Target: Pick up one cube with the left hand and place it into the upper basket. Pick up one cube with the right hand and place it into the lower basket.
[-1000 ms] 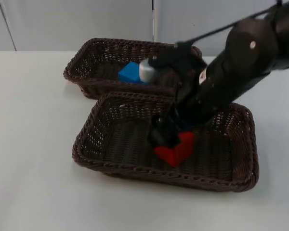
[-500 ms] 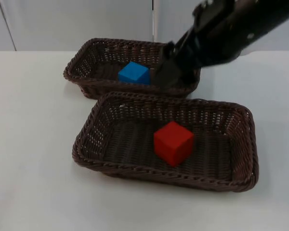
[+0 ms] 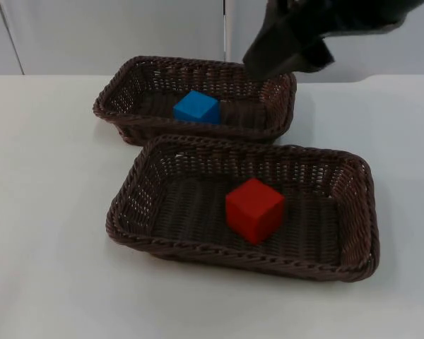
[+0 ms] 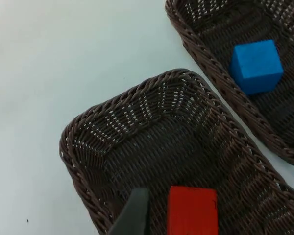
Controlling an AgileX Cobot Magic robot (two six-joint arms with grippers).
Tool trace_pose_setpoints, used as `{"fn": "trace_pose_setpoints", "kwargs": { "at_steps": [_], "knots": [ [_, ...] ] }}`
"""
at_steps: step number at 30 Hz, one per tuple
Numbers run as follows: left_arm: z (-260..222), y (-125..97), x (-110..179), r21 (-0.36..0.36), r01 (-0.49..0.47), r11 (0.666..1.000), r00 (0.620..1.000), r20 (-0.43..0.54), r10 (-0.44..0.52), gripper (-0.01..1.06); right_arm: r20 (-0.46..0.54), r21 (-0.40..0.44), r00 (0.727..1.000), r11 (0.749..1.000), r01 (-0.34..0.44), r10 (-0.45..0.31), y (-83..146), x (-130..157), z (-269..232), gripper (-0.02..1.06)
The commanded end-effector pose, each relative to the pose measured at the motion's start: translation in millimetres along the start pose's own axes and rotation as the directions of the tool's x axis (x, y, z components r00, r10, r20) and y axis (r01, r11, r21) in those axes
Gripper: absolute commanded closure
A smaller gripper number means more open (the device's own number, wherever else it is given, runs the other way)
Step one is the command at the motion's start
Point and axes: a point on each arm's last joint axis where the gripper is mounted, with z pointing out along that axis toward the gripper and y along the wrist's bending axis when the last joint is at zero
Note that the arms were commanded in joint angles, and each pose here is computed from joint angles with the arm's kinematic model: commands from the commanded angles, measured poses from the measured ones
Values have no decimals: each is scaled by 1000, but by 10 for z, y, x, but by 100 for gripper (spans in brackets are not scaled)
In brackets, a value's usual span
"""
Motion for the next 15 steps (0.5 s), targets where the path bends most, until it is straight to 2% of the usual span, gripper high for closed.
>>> {"fn": "trace_pose_setpoints", "kwargs": {
  "at_steps": [1,8,15],
  "knots": [
    [-2,-7,5,9,19,1000,1000,14,-19,0,35,7,999,1000,-5,5,21,34,-109,19],
    [-9,-9,9,9,18,1000,1000,14,-18,0,67,23,998,1000,-9,7,86,368,-348,19],
    [-275,-32,53,11,-3,1000,991,136,2,0,141,44,990,999,-7,1,155,662,-688,19]
  ]
}}
